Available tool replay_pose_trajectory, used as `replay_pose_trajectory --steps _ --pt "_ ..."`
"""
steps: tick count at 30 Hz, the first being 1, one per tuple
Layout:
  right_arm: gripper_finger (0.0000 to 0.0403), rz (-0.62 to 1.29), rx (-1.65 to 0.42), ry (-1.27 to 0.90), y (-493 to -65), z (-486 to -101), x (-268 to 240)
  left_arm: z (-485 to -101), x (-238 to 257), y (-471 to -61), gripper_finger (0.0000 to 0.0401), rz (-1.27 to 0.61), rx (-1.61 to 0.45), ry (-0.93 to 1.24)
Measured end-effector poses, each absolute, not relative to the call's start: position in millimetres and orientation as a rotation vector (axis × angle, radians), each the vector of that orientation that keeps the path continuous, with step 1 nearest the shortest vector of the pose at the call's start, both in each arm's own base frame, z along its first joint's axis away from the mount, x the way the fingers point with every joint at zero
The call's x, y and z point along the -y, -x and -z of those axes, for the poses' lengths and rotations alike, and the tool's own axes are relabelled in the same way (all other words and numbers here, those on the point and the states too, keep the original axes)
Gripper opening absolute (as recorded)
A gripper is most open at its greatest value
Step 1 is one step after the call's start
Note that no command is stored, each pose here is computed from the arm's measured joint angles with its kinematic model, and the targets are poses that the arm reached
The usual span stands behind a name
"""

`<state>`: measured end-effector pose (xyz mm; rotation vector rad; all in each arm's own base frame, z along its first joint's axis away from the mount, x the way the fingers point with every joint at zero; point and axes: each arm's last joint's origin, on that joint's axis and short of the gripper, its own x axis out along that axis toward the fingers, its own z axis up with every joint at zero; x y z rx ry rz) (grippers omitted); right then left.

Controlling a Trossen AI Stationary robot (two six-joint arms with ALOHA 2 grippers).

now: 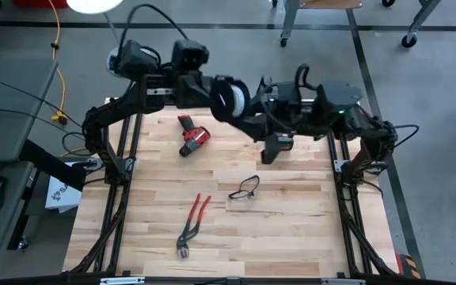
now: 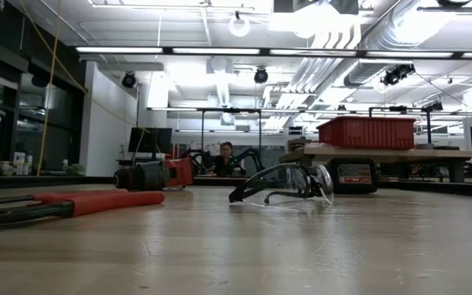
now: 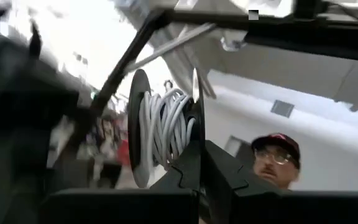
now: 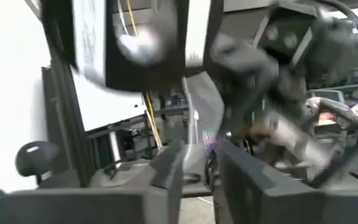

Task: Coil cords
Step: Coil the white wire onto the black spool

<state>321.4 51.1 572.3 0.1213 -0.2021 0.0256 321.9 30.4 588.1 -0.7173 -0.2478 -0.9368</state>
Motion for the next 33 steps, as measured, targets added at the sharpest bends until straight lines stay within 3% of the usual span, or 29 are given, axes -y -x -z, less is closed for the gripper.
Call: replay_pose_trajectory --steps 6,16,24,33 --pt "0.0137 0.018 0.186 -0.108 -335.9 -563.7 -50.7 -593.4 -37.8 -315.9 0.0001 0.861 0.409 0.536" --pt "0.0142 -0.009 0.159 -0.123 -333.4 -561.9 -59.7 -599.8 -62.3 -298.4 0.0001 0.688 0.480 0.335" --pt "0.0142 0.086 0.065 -0.069 -320.0 -558.4 -66.8 -586.1 -77.6 -260.0 0.0001 0.359 0.191 0.162" --pt "0.0142 0.236 -0.032 0.019 -318.3 -550.0 -58.7 -563.0 -59.1 -191.3 0.0001 -0.052 -0.196 -0.101"
